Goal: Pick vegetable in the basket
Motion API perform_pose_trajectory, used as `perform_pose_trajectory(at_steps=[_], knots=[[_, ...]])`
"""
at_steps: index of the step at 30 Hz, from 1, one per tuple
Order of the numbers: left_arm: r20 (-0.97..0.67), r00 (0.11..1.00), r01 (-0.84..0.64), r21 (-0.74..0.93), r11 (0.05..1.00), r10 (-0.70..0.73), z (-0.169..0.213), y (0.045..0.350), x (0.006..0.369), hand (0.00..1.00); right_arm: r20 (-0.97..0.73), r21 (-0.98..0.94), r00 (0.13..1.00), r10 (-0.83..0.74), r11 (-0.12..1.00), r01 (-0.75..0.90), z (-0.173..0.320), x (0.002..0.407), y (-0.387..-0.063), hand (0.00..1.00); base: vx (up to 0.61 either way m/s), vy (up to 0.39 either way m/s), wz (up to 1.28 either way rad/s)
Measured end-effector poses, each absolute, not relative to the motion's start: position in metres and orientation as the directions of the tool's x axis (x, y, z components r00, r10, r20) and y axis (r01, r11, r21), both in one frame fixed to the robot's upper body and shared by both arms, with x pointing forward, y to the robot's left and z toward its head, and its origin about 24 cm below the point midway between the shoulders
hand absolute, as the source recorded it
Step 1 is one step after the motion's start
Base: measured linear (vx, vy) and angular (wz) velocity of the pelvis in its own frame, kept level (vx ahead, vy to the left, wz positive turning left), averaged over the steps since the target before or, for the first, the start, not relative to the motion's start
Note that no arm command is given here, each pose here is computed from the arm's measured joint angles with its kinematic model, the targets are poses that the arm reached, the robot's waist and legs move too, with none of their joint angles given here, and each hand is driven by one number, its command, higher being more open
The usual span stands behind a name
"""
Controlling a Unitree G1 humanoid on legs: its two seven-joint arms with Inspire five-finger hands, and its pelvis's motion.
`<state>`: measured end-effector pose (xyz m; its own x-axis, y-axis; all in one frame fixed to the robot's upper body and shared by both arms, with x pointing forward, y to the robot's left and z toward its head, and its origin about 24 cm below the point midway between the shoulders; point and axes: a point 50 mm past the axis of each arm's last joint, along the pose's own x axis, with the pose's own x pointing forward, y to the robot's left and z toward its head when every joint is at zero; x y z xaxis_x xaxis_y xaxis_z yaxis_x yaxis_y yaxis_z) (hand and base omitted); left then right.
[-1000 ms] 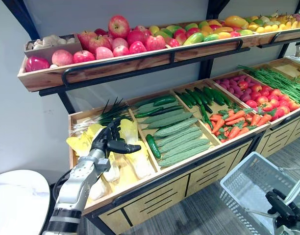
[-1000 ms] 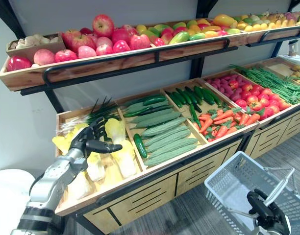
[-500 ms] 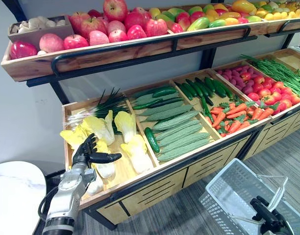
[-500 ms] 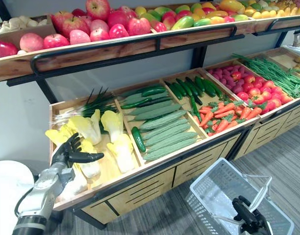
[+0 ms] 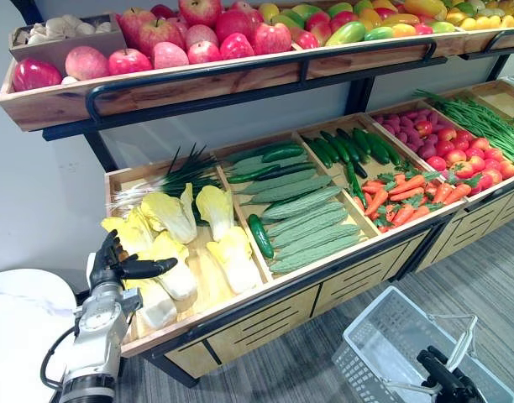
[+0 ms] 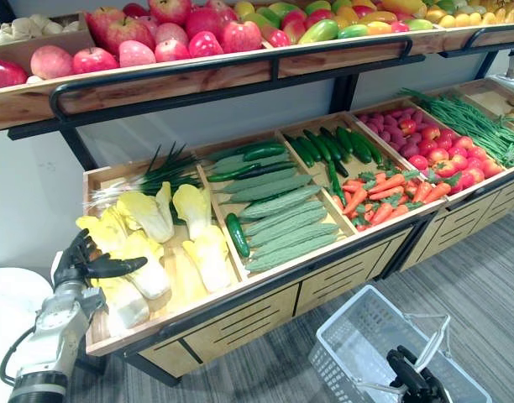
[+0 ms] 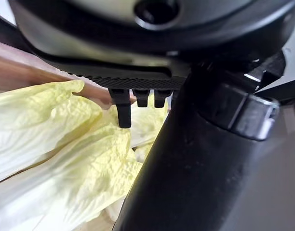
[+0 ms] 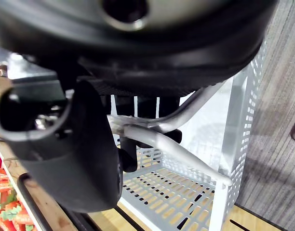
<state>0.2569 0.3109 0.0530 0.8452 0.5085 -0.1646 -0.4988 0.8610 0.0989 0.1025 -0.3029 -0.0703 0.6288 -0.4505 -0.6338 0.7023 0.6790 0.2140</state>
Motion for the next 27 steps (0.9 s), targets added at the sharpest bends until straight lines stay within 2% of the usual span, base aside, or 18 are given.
perform_pose_trajectory(at_steps=[6,11,18,27], knots=[[-0.108,0.842,-0.518,0.117,0.847,0.529,0.069,0.325,0.254,1.00,-0.624,0.204,0.633,-0.459,0.686,0.698,-0.066,0.097,-0.304,0.00,-0.04,-0.017,0.03],[-0.106,0.859,-0.489,0.118,0.864,0.501,0.070,0.324,0.255,1.00,-0.621,0.205,0.641,-0.452,0.695,0.689,-0.065,0.099,-0.302,0.00,-0.03,-0.013,-0.01],[-0.140,0.929,-0.323,0.141,0.936,0.342,0.063,0.295,0.269,1.00,-0.630,0.214,0.656,-0.415,0.719,0.661,-0.068,0.104,-0.293,0.00,0.00,0.000,-0.02],[-0.129,0.966,-0.197,0.190,0.962,0.223,0.069,0.266,0.292,1.00,-0.618,0.249,0.698,-0.362,0.752,0.610,-0.069,0.120,-0.279,0.00,-0.04,-0.006,-0.07]])
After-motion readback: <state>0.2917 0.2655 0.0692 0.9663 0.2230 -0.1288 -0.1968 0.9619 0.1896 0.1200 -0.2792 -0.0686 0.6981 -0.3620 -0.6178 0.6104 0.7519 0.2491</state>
